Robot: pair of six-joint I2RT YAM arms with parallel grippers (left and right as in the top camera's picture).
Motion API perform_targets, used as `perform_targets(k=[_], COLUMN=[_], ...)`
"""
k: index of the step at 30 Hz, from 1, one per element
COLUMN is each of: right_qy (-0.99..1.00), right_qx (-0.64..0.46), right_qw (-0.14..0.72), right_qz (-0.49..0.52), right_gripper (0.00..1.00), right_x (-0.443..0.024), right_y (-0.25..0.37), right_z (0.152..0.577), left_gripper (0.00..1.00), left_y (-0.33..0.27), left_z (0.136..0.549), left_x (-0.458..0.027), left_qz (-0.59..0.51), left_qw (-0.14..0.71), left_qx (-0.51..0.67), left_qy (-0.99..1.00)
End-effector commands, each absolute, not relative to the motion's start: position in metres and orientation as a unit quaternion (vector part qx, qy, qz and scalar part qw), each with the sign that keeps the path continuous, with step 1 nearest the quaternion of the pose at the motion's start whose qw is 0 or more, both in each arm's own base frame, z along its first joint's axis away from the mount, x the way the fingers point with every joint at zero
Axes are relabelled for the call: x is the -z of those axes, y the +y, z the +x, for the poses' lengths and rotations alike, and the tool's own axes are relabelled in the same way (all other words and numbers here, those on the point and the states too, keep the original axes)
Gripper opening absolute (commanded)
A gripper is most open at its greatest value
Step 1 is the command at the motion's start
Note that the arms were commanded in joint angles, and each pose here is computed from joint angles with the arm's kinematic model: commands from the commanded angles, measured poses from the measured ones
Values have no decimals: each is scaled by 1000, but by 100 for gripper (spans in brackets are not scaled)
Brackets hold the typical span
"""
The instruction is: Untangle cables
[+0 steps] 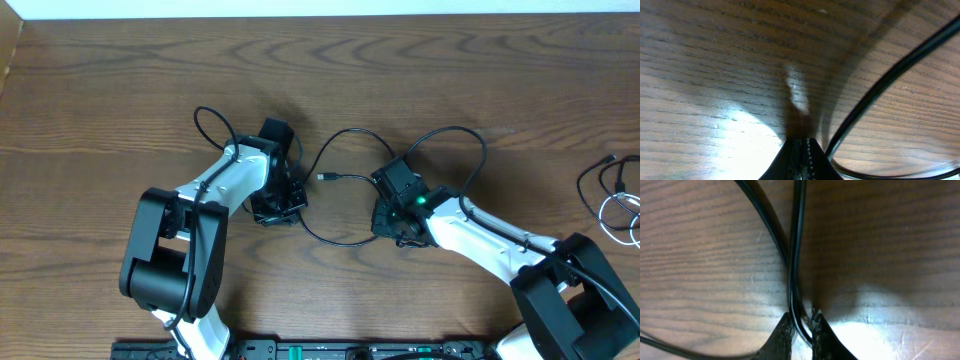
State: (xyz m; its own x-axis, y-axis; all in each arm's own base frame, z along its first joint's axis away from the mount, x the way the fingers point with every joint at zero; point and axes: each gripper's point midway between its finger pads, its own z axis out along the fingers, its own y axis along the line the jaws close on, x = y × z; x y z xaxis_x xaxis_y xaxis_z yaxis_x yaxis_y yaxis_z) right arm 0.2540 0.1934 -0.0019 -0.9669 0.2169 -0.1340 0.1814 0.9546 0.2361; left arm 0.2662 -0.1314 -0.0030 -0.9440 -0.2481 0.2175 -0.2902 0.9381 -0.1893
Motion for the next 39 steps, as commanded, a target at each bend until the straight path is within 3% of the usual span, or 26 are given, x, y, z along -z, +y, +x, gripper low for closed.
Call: perform_targets(k=[1,5,23,25,29,39], right_qy=[985,980,984,984,984,981], right_qx=[-103,-143,-125,-124,-126,-150], right_qw=[81,83,71,70,71,63], right_qz=[114,108,108,108,107,103], right_gripper=[13,22,27,24,9,1], right_x=[7,2,8,8,8,6], right_y=[188,204,197,197,197,207], right_z=[249,254,244,244,245,244], left_gripper=[8,8,8,8,8,8], left_y=[-128,-128,-128,-128,-128,-128], left_z=[257,257,257,257,257,257], left_x=[13,13,13,13,13,13], left_qz=[141,141,141,141,141,141], left_qw=[113,113,113,113,113,113], left_qx=[-98,-98,-97,-98,-98,-98], left_qy=[-979,-979,-979,-979,-979,-979])
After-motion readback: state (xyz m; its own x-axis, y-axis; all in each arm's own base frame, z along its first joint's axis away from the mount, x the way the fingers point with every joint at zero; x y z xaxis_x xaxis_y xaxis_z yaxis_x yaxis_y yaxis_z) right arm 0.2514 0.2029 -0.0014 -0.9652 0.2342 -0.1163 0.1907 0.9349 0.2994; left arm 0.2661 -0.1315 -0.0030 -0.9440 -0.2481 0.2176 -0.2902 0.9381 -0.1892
